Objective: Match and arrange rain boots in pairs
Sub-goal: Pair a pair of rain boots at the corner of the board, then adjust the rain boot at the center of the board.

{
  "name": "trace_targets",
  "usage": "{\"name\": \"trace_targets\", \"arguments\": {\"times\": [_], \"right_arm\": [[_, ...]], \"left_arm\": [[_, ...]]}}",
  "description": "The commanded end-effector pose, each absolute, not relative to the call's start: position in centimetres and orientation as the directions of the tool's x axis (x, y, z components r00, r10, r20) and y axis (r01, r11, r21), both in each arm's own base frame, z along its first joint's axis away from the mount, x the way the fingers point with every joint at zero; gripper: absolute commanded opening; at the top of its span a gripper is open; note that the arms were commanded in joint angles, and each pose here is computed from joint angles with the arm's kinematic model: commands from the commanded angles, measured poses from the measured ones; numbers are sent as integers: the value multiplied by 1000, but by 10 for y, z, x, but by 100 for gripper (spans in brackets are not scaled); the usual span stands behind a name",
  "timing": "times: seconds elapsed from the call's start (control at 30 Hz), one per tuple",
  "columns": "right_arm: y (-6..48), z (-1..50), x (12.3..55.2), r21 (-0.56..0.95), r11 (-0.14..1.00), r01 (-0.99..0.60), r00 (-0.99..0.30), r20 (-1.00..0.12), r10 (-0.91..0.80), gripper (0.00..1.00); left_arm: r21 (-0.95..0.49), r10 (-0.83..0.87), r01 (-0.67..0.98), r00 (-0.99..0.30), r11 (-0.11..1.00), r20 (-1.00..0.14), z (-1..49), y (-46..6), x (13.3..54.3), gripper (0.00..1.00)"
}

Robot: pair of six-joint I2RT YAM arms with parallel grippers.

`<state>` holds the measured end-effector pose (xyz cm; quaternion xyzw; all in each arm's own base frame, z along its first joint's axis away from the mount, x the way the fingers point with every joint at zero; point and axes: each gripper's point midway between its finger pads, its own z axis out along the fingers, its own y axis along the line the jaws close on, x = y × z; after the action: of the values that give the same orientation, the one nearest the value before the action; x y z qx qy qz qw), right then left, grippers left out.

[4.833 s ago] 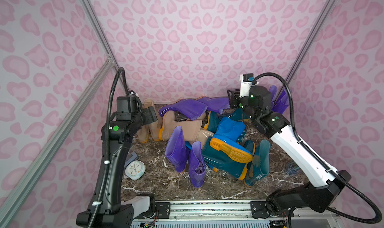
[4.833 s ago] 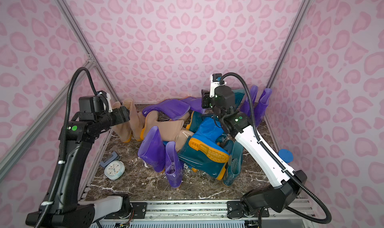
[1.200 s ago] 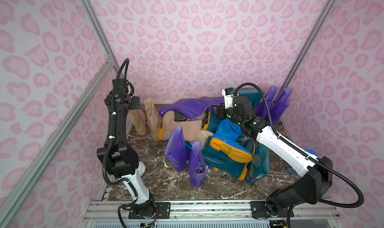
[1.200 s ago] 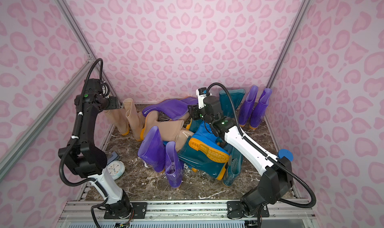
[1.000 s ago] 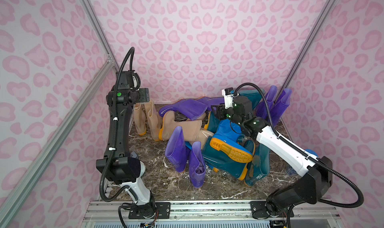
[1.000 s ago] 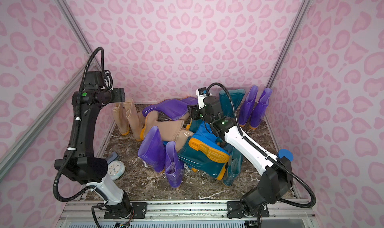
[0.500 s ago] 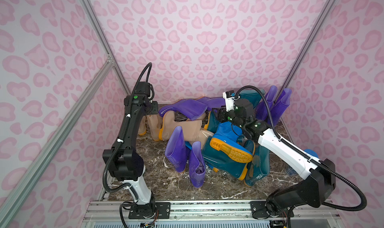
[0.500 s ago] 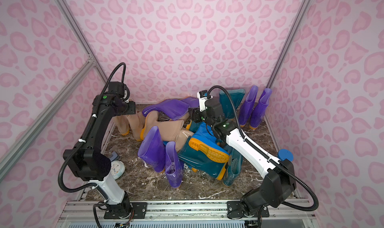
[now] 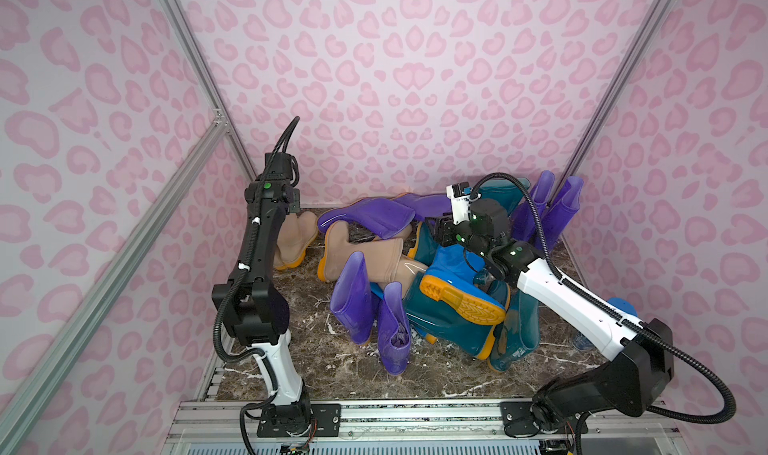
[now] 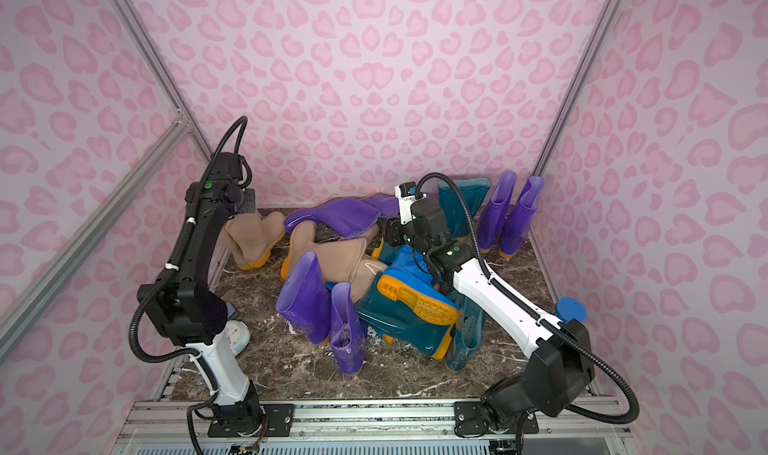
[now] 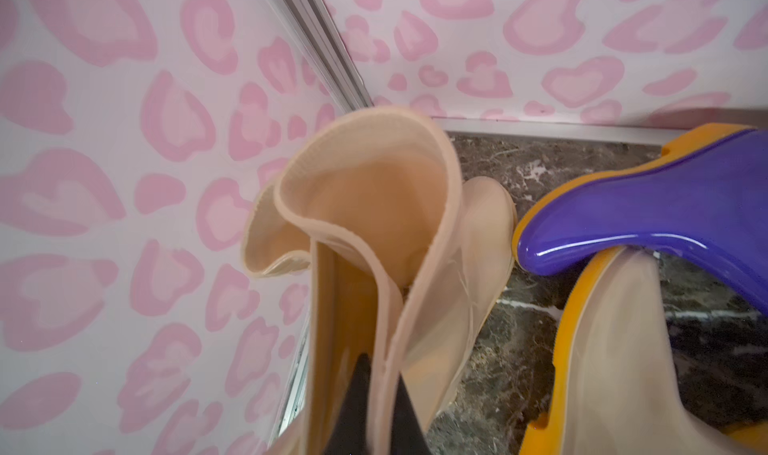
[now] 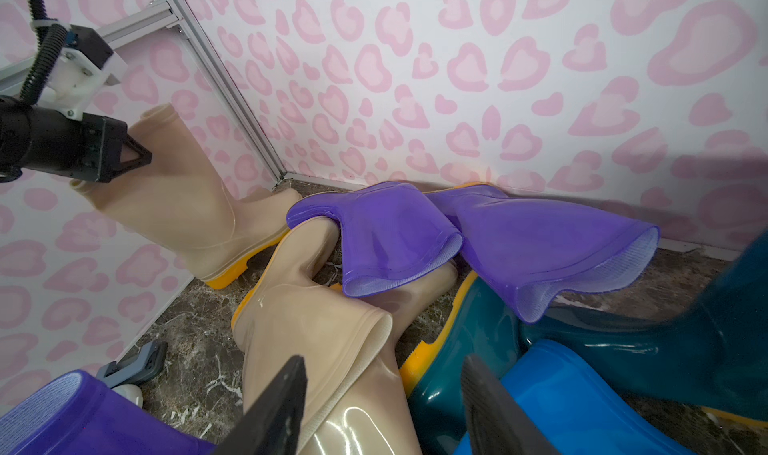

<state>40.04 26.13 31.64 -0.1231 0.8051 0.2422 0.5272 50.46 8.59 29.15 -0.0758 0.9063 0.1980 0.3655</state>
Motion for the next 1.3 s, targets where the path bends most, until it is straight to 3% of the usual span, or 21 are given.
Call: {"name": "trace_targets", "arguments": {"times": [0.0, 0.37, 0.5, 0.67, 0.87, 1.0, 1.13, 1.27], "right_arm": [[261, 315, 403, 259, 856, -447, -411, -910, 60, 61], [263, 312, 402, 257, 852, -456, -421, -906, 48, 60], [260, 315, 400, 243, 860, -449, -415, -909, 40, 62], [256, 323, 396, 233, 860, -455, -398, -917, 38, 63], [257, 324, 394, 236, 855, -461, -397, -917, 39, 63], [259, 327, 390, 243, 847, -472, -391, -919, 46, 63], [259, 326, 390, 232, 848, -476, -384, -923, 37, 65], [271, 311, 399, 261, 836, -482, -426, -904, 37, 69]], "left_arm": [[262, -10, -327, -643, 908, -766, 308, 88, 525, 2], [83, -178, -311, -720, 947, -671, 248, 46, 522, 2], [-27, -225, -281, -703, 959, -674, 253, 23, 515, 47], [-96, -214, -213, -652, 972, -728, 311, 11, 498, 82], [-187, -163, -37, -672, 982, -722, 352, -35, 445, 91], [-143, -23, 97, -749, 985, -662, 333, -80, 388, 92], [-188, 34, 176, -812, 966, -583, 299, -112, 338, 92], [-276, 27, 205, -843, 939, -537, 275, -132, 319, 89]]}}
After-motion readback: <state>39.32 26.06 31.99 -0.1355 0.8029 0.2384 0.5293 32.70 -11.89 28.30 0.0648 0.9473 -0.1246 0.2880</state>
